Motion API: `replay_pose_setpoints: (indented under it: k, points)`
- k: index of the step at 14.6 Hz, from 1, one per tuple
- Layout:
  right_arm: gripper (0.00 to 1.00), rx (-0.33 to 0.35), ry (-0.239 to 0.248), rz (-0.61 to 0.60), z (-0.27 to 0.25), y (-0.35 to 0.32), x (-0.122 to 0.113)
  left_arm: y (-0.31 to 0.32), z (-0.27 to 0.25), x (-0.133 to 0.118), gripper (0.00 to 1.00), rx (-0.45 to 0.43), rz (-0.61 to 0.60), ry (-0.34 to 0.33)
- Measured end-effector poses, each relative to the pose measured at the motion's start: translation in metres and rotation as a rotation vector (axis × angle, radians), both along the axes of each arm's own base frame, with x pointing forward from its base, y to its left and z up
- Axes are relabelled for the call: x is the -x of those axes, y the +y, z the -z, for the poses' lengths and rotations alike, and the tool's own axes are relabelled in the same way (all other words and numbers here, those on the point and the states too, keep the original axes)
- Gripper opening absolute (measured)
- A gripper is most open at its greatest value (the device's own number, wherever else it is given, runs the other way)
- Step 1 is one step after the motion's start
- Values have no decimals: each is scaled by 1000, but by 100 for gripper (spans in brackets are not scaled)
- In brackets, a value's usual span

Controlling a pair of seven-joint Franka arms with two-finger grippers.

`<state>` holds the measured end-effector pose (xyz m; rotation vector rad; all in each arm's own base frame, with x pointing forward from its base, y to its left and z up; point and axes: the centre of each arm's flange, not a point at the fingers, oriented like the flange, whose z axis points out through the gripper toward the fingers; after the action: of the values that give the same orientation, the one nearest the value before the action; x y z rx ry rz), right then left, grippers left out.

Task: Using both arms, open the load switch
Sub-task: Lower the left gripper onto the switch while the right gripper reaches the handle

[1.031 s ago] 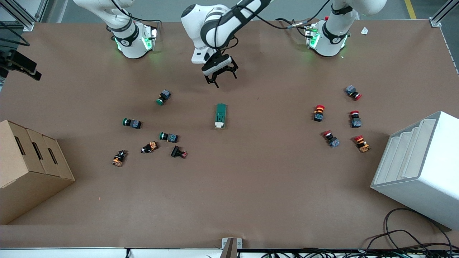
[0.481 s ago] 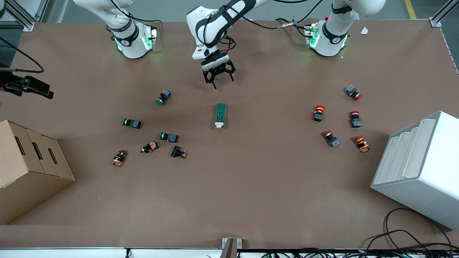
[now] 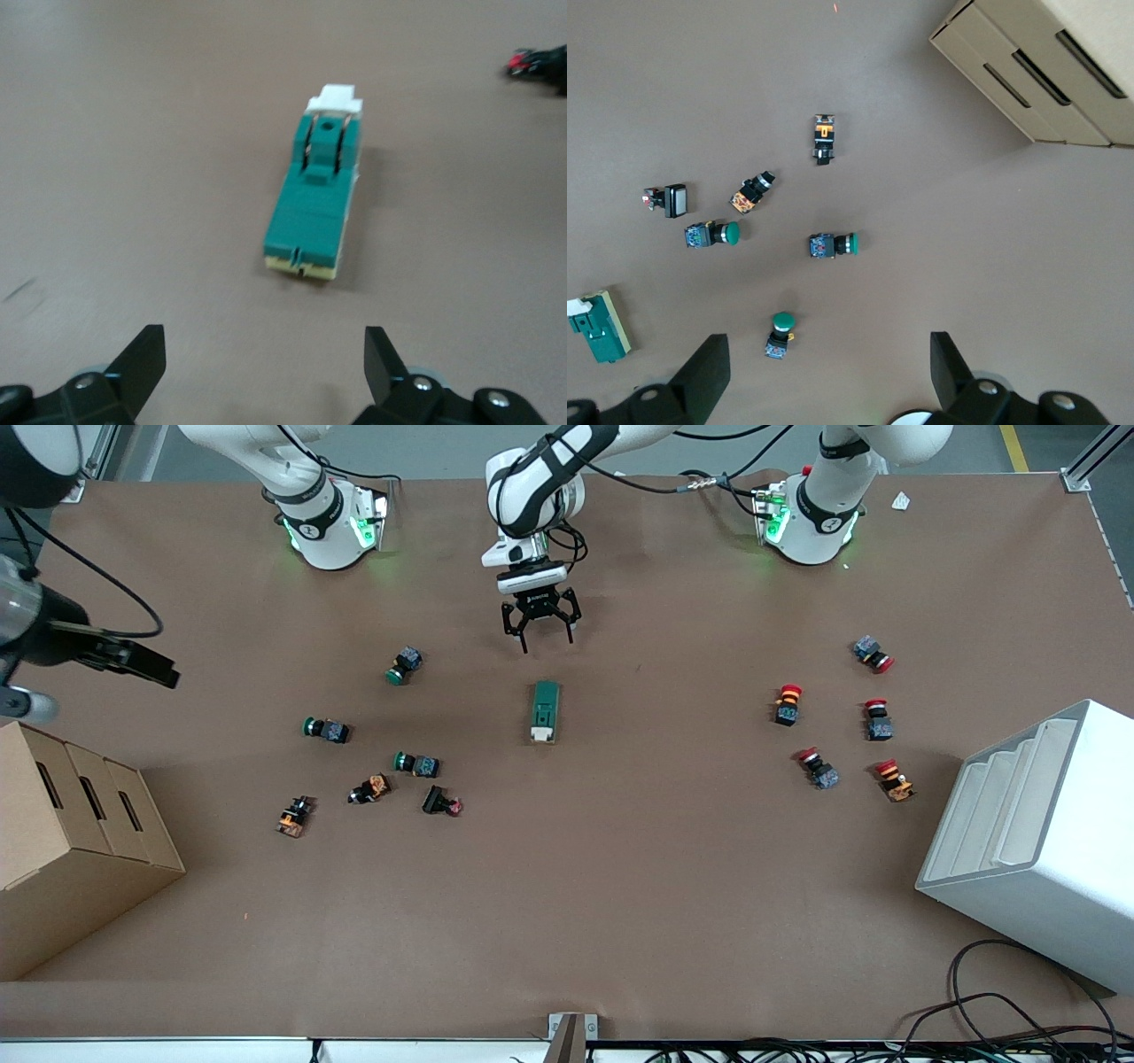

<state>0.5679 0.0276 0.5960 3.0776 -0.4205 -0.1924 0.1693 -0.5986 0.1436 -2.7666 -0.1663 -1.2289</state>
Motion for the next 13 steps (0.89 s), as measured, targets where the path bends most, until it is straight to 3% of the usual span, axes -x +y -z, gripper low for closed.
replay_pose_setpoints:
  k: [4, 8, 13]
  points:
    - [100, -18, 4, 50, 13, 10, -9, 20, 34, 1, 99, 7, 100, -90]
    - [100, -19, 11, 117, 22, 31, -13, 25, 44, -17, 99, 25, 160, -158]
    - [100, -43, 18, 306, 48, 88, -24, 34, 60, -29, 99, 45, 166, -183]
